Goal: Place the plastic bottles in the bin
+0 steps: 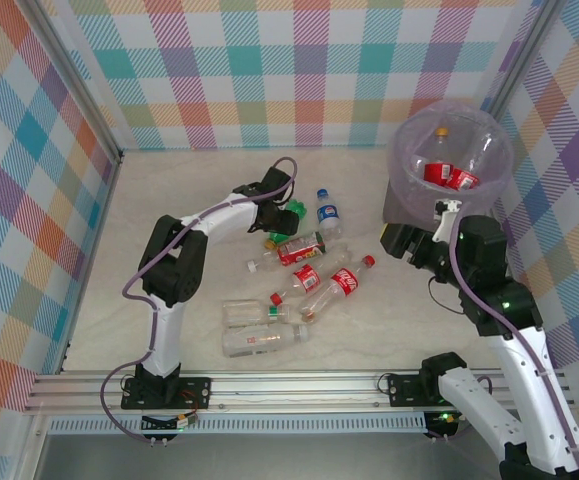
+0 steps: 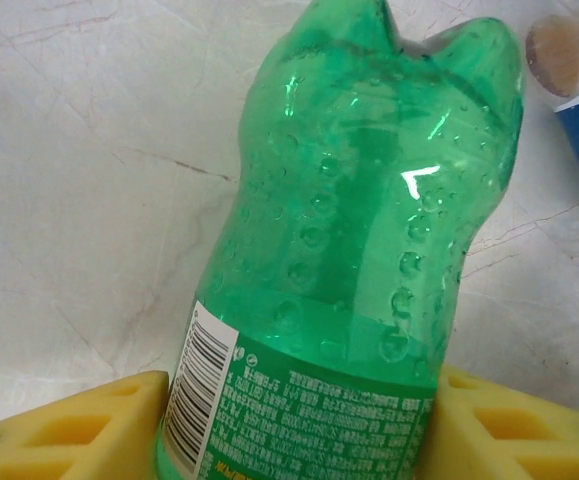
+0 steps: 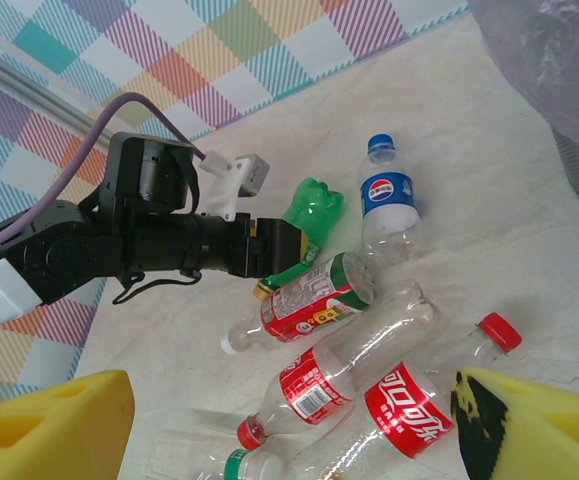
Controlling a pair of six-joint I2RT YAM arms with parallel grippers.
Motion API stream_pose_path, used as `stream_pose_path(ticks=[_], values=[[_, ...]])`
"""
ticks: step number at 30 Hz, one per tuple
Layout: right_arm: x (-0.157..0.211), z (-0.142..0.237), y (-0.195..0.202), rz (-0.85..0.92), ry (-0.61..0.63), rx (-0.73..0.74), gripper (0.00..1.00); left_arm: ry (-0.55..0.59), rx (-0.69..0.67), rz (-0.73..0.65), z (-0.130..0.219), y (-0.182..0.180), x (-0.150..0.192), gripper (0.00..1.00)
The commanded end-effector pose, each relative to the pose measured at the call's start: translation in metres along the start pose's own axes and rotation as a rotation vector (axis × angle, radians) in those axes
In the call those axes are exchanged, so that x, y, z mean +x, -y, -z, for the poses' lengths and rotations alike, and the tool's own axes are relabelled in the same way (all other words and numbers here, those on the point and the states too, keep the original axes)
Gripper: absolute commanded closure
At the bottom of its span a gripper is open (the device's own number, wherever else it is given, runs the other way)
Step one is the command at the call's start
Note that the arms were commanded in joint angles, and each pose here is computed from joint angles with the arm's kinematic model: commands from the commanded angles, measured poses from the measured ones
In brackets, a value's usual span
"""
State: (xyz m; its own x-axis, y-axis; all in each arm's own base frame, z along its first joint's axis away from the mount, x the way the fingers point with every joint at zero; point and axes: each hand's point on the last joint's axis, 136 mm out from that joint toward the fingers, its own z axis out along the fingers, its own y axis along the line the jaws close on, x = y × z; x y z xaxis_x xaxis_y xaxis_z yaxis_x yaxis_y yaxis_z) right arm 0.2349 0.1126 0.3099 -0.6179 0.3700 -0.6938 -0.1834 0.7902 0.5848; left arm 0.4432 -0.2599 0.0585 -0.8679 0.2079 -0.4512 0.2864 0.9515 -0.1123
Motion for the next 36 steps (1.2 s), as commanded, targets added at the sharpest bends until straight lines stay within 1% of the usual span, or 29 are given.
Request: stream_pose_path(ticks=[1, 4, 8, 13, 18, 20, 25, 27, 31, 34, 36], values=[[-0.001, -0.005, -0.01, -0.013, 0.006, -0.066, 0.17, -0.02, -0.018, 0.002, 0.005, -0.007, 0.009, 0.45], [0.002, -0.013, -0.023, -0.044, -0.018, -0.155, 0.18, -0.023, -0.03, -0.003, 0.006, -0.009, 0.009, 0.46], [-0.003, -0.018, -0.03, -0.049, -0.005, -0.19, 0.18, 0.022, 0.015, -0.002, 0.025, 0.0, -0.001, 0.46], [0.005, -0.038, -0.036, -0.066, -0.037, -0.228, 0.18, 0.106, 0.048, 0.002, 0.064, 0.006, -0.018, 0.46], [0.006, -0.056, -0.042, -0.056, -0.07, -0.235, 0.18, 0.189, 0.096, 0.021, 0.109, 0.011, -0.024, 0.46], [0.013, -0.065, -0.042, -0.056, -0.087, -0.24, 0.18, 0.208, 0.137, 0.028, 0.123, 0.017, -0.021, 0.46], [0.016, -0.084, -0.044, -0.059, -0.131, -0.246, 0.19, 0.26, 0.278, 0.031, 0.153, 0.052, 0.0, 0.46], [0.024, -0.091, -0.046, -0.06, -0.161, -0.266, 0.19, 0.277, 0.305, 0.034, 0.164, 0.065, 0.006, 0.46], [0.026, -0.106, -0.038, -0.057, -0.17, -0.234, 0.18, 0.298, 0.331, 0.021, 0.181, 0.09, 0.025, 0.46], [0.032, -0.116, -0.044, -0.08, -0.203, -0.273, 0.16, 0.319, 0.366, 0.037, 0.189, 0.101, 0.035, 0.46], [0.035, -0.123, -0.041, -0.093, -0.211, -0.27, 0.14, 0.327, 0.384, 0.045, 0.193, 0.104, 0.037, 0.46]])
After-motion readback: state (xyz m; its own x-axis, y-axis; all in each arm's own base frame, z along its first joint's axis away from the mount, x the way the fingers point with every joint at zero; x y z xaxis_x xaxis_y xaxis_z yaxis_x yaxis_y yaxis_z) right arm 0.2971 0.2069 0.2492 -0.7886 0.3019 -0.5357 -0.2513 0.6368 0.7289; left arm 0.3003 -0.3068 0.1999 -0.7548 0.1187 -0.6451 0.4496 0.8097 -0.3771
